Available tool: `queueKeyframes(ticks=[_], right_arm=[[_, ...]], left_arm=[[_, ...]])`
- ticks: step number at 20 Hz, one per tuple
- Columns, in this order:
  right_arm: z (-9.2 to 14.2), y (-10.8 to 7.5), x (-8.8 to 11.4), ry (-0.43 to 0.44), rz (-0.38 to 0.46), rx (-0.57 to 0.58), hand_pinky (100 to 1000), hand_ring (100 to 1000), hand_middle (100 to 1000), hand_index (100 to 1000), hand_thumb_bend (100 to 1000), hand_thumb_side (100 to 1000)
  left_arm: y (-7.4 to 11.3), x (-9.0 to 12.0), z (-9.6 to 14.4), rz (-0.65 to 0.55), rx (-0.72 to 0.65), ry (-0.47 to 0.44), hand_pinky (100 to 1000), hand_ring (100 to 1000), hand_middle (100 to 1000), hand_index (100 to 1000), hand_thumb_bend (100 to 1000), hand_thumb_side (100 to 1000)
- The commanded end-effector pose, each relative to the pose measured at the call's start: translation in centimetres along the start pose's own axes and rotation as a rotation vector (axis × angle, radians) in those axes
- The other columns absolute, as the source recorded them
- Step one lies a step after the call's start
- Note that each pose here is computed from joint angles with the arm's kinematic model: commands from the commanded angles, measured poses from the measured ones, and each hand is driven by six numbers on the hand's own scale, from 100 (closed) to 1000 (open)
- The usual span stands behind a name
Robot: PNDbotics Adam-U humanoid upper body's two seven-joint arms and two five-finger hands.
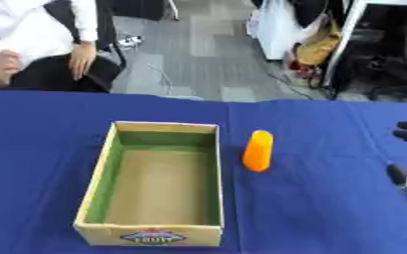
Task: Pick up objects on the table and place them in the box.
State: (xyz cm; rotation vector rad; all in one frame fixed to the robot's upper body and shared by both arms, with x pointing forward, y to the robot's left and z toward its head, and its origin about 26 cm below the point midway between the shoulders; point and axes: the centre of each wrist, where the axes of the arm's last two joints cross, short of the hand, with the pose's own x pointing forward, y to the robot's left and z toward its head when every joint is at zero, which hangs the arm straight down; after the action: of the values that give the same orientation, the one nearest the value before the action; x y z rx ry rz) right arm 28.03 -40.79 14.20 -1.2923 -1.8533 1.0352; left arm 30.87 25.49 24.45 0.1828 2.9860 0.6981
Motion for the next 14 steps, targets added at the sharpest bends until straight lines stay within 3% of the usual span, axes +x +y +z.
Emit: queueKeyframes(ticks=[1,9,14], right_arm=[[-0.4,-0.3,-0.9,-0.041,0.043,0.024,676,739,847,848,492,1000],[-0.6,2.3,0.5,-0.101,-0.029,0.092,691,736,855,861,594,1000],[-1.4,3.9,1.8,-0.129,-0.075,0.128,691,732,857,866,565,1000]], left_arm=[[0.3,0.2,-0.9,-0.001,-0.015,-0.030,1000,941,965,987,327,885],[0.2,0.1,-1.0,0.007,-0.012,-0.035,1000,940,964,987,327,884],[0.2,0.1,-1.0,0.011,-0.012,-0.036,1000,940,965,987,327,885]])
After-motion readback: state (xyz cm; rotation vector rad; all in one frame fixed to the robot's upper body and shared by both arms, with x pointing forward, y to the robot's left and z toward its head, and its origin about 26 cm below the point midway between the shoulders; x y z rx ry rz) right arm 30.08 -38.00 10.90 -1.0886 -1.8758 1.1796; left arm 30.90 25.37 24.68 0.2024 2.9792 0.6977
